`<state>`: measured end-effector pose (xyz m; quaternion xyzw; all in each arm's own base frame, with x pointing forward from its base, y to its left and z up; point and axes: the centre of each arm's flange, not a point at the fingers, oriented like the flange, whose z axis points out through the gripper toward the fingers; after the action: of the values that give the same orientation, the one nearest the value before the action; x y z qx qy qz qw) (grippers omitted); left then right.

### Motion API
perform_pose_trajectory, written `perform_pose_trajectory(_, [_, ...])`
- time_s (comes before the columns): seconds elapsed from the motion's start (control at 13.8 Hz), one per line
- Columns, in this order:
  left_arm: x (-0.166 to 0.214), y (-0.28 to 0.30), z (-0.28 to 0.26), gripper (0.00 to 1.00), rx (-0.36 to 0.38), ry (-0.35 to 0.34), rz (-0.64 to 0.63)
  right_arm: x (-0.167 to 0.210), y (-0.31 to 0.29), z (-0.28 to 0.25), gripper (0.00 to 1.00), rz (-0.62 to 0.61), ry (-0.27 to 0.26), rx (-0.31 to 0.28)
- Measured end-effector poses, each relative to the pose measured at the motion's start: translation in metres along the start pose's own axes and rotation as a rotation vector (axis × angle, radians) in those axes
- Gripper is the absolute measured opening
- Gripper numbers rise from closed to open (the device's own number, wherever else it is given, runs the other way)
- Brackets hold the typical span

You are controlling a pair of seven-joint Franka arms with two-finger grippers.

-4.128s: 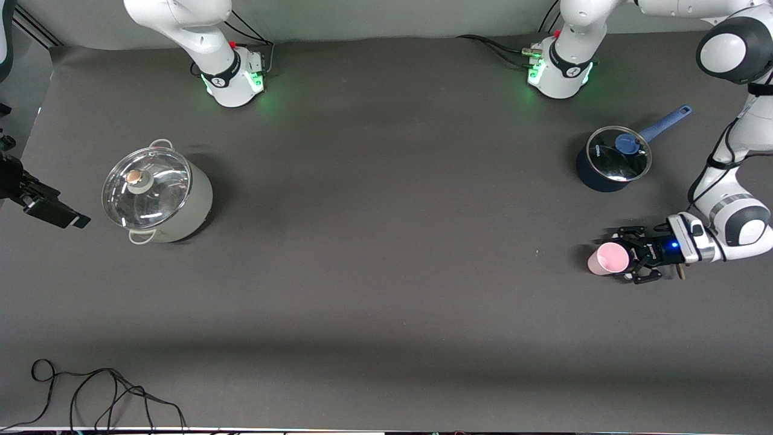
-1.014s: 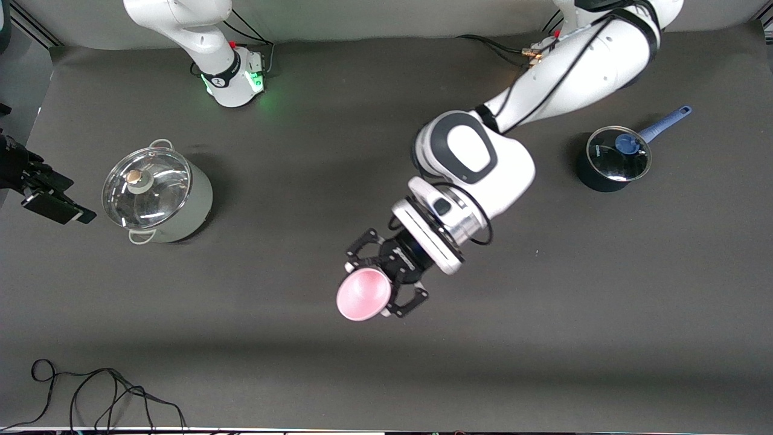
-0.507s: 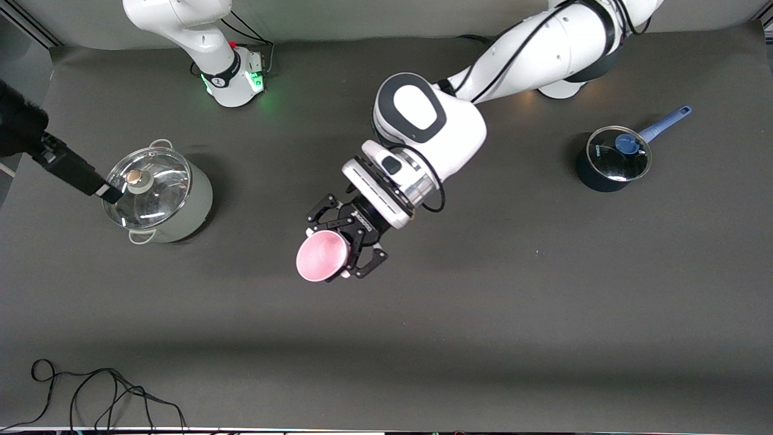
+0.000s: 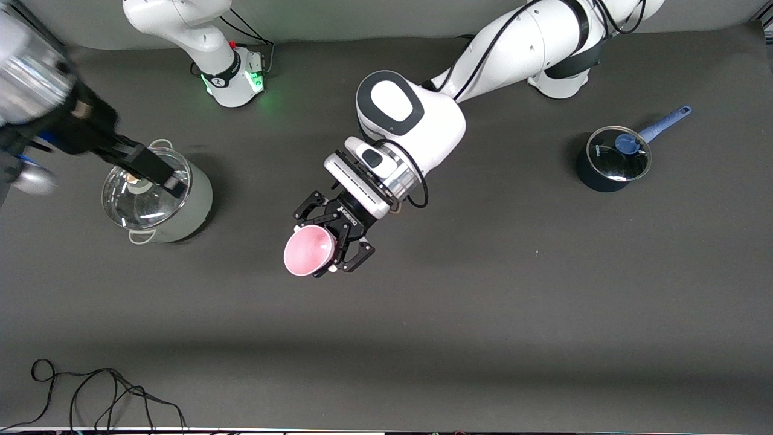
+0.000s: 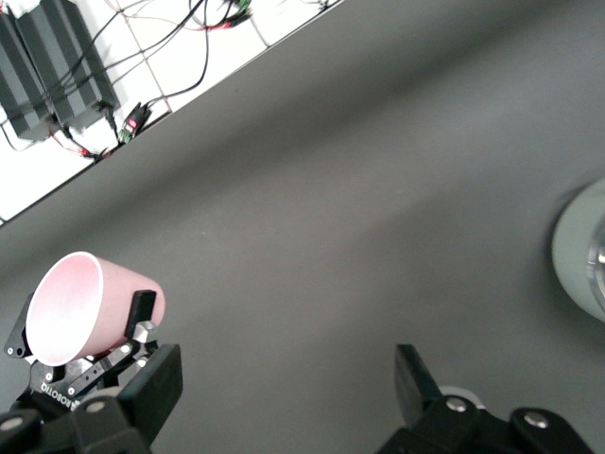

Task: Transfer pink cup from left to right arm
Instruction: 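Carry the cup with the left gripper while the right gripper reaches it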

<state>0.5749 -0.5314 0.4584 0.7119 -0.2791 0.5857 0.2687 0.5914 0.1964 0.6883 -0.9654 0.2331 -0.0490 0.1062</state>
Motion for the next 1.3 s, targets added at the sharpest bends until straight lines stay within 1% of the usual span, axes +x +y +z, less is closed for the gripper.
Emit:
perform_pose_trajectory(0.14, [0.001, 0.001, 0.000, 0.66, -0.001, 0.002, -0.001, -0.013, -0.038, 0.030, 1.00, -0.036, -0.003, -0.030])
perform_pose_trajectory(0.29, [0.001, 0.004, 0.000, 0.66, -0.004, 0.002, -0.005, -0.042, -0.073, 0.046, 1.00, -0.064, 0.030, -0.067])
perform_pose_trajectory(0.43, [0.000, 0.012, 0.001, 0.66, -0.014, 0.001, -0.006, -0.065, -0.092, 0.046, 1.00, -0.082, 0.052, -0.072])
perform_pose_trajectory(0.8, [0.000, 0.018, 0.001, 0.66, -0.022, 0.001, -0.006, -0.057, -0.088, 0.039, 1.00, -0.068, 0.069, -0.061])
perform_pose_trajectory(1.01, [0.000, 0.018, 0.001, 0.66, -0.021, 0.001, -0.007, -0.047, -0.090, 0.045, 1.00, -0.057, 0.078, -0.029])
perform_pose_trajectory(1.16, [0.000, 0.018, 0.001, 0.66, -0.021, 0.002, -0.008, -0.042, -0.095, 0.055, 1.00, -0.049, 0.066, 0.002])
perform_pose_trajectory(1.3, [0.001, 0.017, 0.001, 0.66, -0.020, 0.002, -0.009, -0.029, -0.092, 0.065, 1.00, -0.020, 0.027, 0.037])
